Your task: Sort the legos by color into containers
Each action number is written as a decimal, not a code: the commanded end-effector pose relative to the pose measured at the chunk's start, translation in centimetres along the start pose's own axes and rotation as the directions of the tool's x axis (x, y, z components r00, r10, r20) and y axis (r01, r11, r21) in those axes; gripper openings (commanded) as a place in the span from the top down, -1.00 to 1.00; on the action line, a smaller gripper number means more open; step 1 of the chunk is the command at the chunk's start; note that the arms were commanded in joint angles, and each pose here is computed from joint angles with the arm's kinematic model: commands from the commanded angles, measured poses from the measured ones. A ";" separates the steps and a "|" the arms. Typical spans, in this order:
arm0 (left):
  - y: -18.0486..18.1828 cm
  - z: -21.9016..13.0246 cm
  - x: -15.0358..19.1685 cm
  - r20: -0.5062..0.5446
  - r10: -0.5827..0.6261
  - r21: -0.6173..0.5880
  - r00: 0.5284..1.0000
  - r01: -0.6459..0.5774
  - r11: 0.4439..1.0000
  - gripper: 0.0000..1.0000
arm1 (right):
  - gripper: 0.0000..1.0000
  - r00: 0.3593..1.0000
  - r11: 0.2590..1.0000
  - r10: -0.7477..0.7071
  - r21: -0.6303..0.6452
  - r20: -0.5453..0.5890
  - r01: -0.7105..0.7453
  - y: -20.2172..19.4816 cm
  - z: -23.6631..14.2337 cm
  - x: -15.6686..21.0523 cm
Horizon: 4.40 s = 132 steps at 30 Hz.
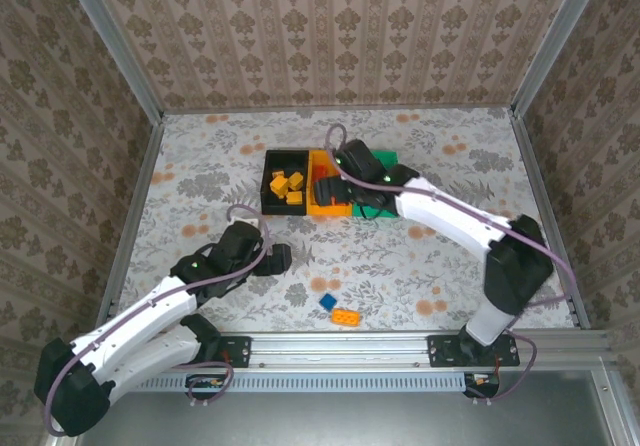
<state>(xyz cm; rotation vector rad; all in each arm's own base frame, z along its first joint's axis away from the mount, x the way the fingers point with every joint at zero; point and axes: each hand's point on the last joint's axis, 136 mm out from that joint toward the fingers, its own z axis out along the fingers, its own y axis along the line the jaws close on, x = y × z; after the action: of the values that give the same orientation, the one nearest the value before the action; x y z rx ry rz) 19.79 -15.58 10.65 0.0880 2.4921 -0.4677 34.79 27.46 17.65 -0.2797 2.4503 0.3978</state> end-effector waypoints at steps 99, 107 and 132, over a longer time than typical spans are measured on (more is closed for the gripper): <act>0.3 1.0 0.3 -0.080 -0.036 0.038 0.996 0.039 0.999 -0.99 | -0.59 0.993 0.996 0.041 -0.087 0.112 -0.031 8.3 10.8 -12.8; -4.7 2.8 0.5 -0.158 0.197 0.083 0.968 -0.186 0.979 -0.99 | -0.67 0.978 0.992 0.098 -0.093 0.184 -0.082 5.4 5.0 -10.8; -11.0 6.3 12.6 -0.499 0.592 0.197 0.633 -0.582 0.789 -0.52 | -0.75 0.947 0.968 0.225 0.055 0.228 -0.243 -8.1 -5.0 0.8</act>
<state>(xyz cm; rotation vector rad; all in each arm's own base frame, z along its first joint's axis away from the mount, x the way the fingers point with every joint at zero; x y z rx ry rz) 11.56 -29.41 2.36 1.1427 2.7348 -0.2332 33.54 19.37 18.37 0.0380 2.3136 0.4226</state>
